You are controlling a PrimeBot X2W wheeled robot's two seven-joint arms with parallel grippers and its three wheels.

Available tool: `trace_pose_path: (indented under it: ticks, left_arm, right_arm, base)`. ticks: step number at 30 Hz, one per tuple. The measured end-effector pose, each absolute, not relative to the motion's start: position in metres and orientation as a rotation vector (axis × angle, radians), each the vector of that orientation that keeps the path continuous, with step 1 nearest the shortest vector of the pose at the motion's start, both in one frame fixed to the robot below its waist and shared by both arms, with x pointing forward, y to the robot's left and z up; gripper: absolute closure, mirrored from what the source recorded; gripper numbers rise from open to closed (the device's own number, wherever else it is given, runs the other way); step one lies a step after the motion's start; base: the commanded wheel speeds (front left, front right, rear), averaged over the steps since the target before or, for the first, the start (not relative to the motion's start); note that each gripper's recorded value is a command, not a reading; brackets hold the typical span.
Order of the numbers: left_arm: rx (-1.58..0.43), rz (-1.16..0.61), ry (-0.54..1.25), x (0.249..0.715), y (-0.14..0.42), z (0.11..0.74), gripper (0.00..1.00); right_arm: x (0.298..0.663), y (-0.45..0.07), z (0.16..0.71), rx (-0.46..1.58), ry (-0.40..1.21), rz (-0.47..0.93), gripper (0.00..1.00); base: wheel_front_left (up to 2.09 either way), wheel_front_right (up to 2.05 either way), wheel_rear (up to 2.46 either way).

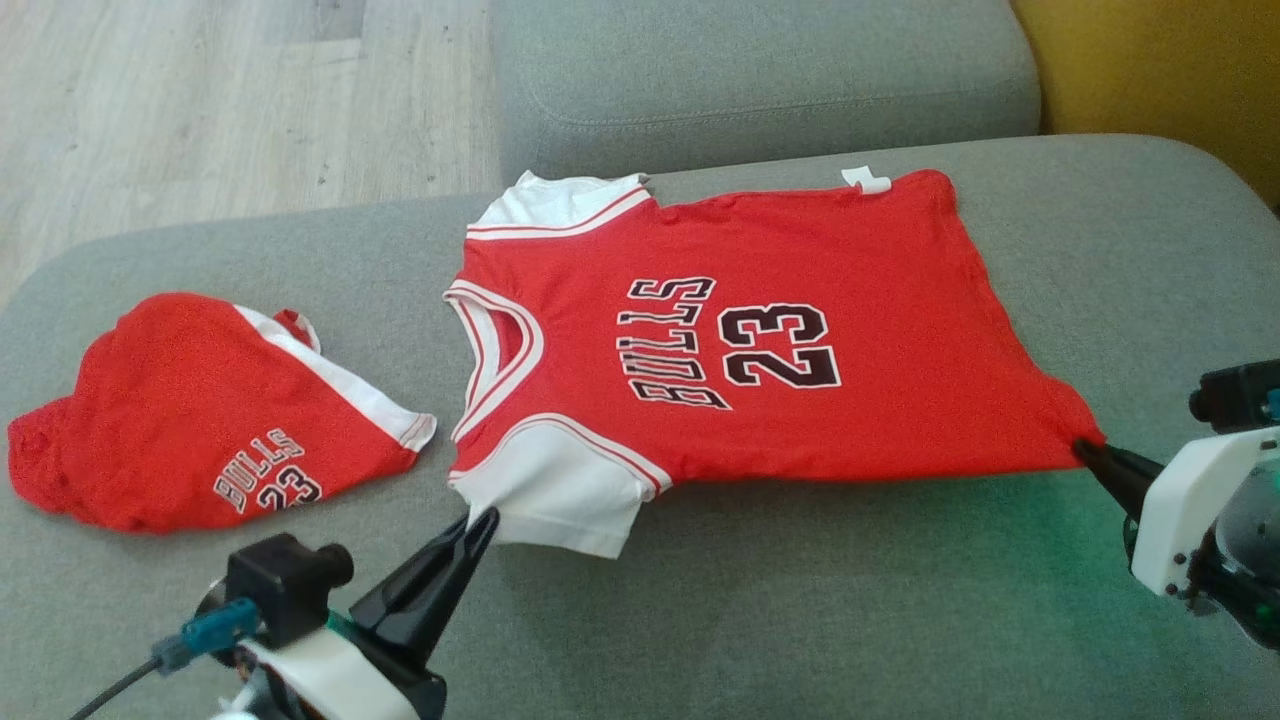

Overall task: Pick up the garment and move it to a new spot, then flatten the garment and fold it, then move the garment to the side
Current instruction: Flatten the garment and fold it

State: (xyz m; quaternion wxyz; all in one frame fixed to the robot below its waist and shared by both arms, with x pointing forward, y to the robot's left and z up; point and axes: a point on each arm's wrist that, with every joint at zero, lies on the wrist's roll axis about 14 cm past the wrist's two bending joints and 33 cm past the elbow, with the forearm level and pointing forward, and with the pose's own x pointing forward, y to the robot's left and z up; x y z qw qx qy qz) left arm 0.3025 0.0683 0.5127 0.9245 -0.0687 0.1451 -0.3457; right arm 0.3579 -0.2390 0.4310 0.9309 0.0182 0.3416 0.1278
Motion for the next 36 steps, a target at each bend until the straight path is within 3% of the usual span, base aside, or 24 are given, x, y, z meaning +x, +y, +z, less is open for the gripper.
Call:
trace_pose_path:
  ticks: [10,36]
  left_arm:
    - [-0.081,-0.699,0.296,0.317,0.075,0.513,1.0]
    - [0.109,-0.697,0.345,0.458,0.085,0.487,1.0]
  right_arm:
    - [0.367,-0.238,0.439,0.049,0.684,0.25,1.0]
    - [0.45,-0.238,0.415,0.001,0.779,0.154,1.0]
  base:
    - [0.0,0.0,0.0]
    - [0.0,0.0,0.0]
